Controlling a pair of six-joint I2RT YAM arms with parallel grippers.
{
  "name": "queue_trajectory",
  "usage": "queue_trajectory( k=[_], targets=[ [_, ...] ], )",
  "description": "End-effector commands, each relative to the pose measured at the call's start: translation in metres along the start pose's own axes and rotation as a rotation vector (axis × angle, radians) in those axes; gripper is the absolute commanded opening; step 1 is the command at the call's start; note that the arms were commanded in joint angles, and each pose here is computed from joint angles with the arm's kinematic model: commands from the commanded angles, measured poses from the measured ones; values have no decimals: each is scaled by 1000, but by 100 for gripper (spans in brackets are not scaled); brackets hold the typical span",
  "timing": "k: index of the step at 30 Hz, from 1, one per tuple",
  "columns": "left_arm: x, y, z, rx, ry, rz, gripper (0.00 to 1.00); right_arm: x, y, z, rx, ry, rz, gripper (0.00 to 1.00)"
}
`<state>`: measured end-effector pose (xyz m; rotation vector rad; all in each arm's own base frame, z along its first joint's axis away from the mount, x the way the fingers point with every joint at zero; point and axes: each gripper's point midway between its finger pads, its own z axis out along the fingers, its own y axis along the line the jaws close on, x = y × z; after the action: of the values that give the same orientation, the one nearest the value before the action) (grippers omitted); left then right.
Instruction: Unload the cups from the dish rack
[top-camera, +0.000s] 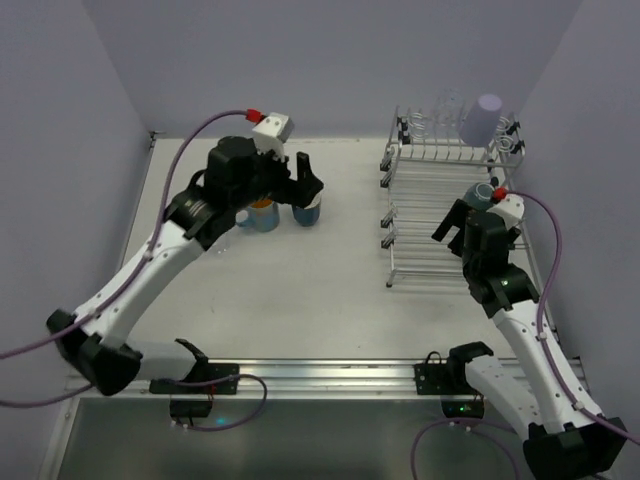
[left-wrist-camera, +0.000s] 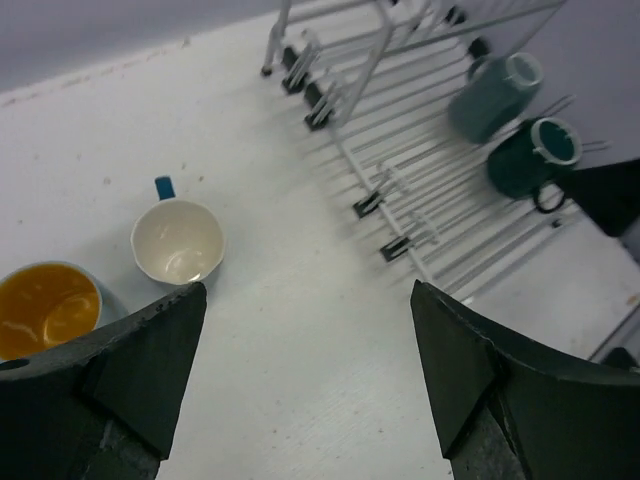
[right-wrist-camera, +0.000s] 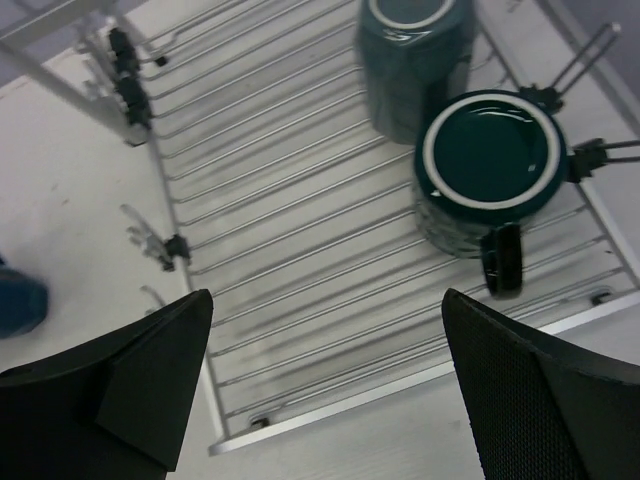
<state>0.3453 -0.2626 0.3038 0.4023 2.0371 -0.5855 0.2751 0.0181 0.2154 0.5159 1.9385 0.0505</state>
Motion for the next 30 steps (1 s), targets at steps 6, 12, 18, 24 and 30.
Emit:
queue_trajectory(
  k=[6, 12, 18, 24, 30],
  targets=[
    [53, -32, -86, 250, -129, 32, 89, -34, -68, 25, 327, -81, -13, 99],
    [104, -8, -104, 188, -125, 54, 91, -23, -78, 48, 346, -13, 18, 99],
    [115, -10, -108, 219, -128, 71, 91, -7, -86, 74, 307, 74, 13, 99],
    [116, -18, -115, 260, -146, 84, 91, 1, -90, 93, 284, 136, 8, 99],
    [119, -21, -114, 275, -132, 86, 91, 1, -86, 119, 272, 162, 4, 99]
  ],
)
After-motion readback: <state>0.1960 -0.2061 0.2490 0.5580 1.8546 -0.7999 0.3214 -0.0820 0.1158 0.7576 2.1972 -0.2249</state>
